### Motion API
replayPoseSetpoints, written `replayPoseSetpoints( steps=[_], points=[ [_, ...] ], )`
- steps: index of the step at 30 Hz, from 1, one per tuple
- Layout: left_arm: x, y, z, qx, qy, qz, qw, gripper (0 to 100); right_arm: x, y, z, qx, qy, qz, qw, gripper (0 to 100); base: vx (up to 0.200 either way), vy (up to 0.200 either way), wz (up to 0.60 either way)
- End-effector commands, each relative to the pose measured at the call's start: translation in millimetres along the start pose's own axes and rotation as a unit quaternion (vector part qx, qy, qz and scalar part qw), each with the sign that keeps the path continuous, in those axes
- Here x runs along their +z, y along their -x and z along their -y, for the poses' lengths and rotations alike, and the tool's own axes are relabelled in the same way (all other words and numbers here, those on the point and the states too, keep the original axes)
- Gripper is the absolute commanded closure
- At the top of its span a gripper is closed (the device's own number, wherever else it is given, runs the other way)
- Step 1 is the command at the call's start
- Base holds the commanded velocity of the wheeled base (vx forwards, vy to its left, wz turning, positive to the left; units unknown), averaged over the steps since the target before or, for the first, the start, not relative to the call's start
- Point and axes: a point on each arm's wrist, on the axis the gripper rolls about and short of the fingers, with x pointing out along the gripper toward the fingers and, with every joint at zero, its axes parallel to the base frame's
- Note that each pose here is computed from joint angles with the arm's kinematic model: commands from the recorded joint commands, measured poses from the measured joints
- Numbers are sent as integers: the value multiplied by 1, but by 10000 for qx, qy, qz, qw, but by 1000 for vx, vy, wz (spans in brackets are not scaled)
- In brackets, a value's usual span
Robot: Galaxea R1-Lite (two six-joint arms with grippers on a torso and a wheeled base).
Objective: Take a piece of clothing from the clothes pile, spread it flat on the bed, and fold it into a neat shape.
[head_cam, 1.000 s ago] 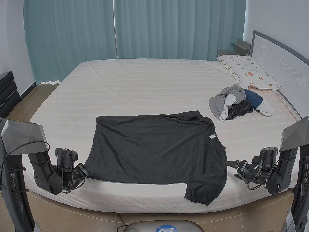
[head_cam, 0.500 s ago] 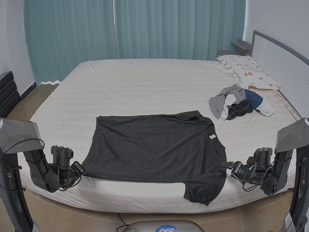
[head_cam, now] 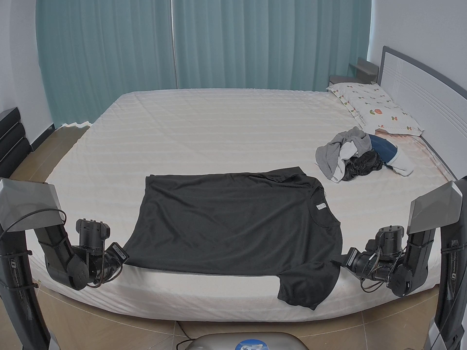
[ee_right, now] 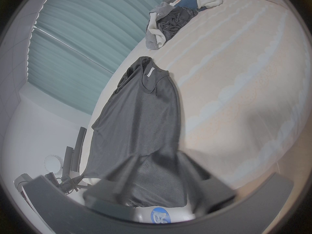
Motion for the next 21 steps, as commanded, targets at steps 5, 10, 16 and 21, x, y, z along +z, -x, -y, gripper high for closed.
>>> replayPoseSetpoints(
  steps=[5,10,16,21],
  points=[
    [3,-2,-3,5,55,-21,10000,100,2,14,8,-171,-72,30,9998,100,0,0,0],
    [5,0,-3,-12,80,2,10000,100,3,19,13,-254,-47,43,9997,100,0,0,0],
    [3,2,-7,98,-100,-83,9999,100,-4,35,16,-288,230,-200,9991,100,0,0,0],
    [1,7,-11,331,-327,-303,9985,100,-9,39,17,-293,415,-351,9981,100,0,0,0]
  ],
)
